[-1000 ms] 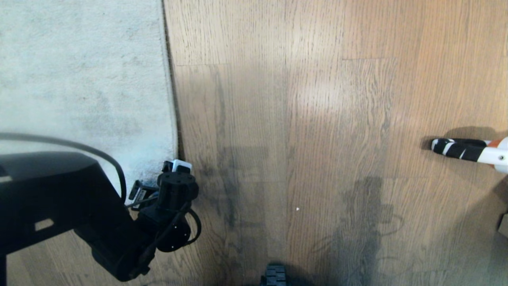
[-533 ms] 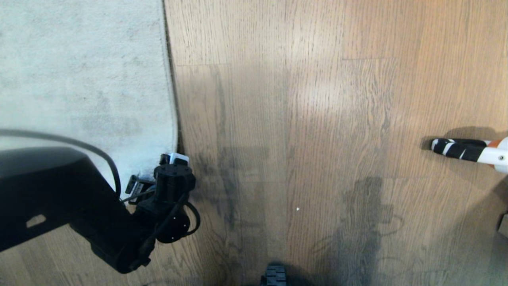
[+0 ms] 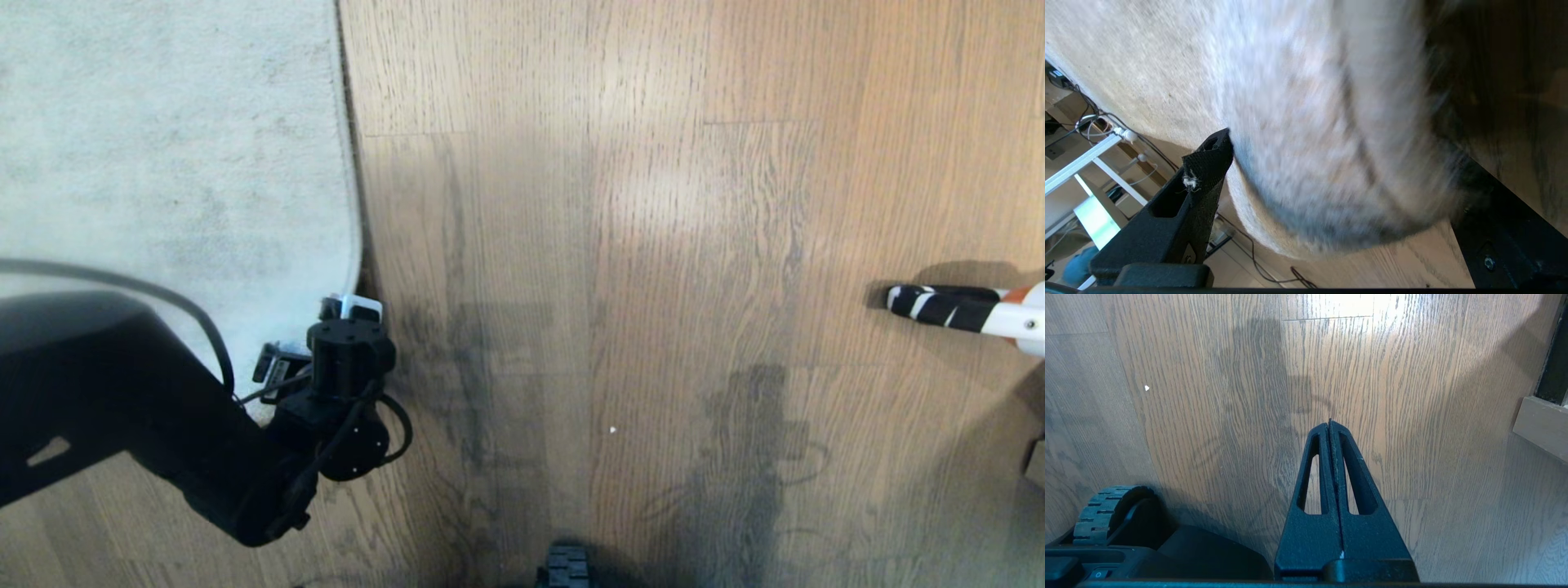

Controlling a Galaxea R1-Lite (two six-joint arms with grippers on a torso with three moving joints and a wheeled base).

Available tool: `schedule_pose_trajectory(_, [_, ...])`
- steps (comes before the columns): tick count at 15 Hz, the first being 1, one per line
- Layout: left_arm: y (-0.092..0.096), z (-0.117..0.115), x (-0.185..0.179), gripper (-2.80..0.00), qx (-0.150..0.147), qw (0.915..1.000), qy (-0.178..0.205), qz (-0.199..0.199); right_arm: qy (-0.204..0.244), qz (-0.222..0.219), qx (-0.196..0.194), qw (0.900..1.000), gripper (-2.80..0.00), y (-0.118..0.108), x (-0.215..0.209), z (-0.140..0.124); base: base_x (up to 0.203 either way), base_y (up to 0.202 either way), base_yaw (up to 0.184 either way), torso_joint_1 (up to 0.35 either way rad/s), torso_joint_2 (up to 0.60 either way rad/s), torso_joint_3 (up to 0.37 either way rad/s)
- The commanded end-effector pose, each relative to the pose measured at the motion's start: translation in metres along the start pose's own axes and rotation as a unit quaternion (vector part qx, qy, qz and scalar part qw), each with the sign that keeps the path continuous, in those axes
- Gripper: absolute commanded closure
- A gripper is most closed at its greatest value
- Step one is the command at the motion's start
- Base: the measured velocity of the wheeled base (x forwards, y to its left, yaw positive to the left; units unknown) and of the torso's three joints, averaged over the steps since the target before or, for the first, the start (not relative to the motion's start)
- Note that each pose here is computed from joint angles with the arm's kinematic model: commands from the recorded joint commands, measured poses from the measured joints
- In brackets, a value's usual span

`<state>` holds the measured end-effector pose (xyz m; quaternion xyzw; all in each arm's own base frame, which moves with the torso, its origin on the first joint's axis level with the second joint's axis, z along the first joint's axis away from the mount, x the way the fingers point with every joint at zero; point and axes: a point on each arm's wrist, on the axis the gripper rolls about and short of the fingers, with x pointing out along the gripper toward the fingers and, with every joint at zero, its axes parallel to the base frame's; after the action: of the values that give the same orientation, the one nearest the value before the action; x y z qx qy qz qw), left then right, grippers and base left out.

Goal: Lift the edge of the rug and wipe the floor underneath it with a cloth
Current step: Lift up the carpet

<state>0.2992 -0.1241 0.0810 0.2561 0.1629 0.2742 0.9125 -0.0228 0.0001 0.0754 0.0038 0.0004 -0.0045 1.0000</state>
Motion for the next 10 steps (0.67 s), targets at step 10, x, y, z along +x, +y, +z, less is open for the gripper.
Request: schedule_pose_trajectory(10, [0.007, 0.032, 0.001, -2.8, -0.042, 0.9986, -0.03, 0.012, 0.0, 0.0, 0.0, 1.0, 0.0, 0.0, 0.0, 0.0, 0.0, 0.0, 0.0, 0.0, 0.0, 0.0])
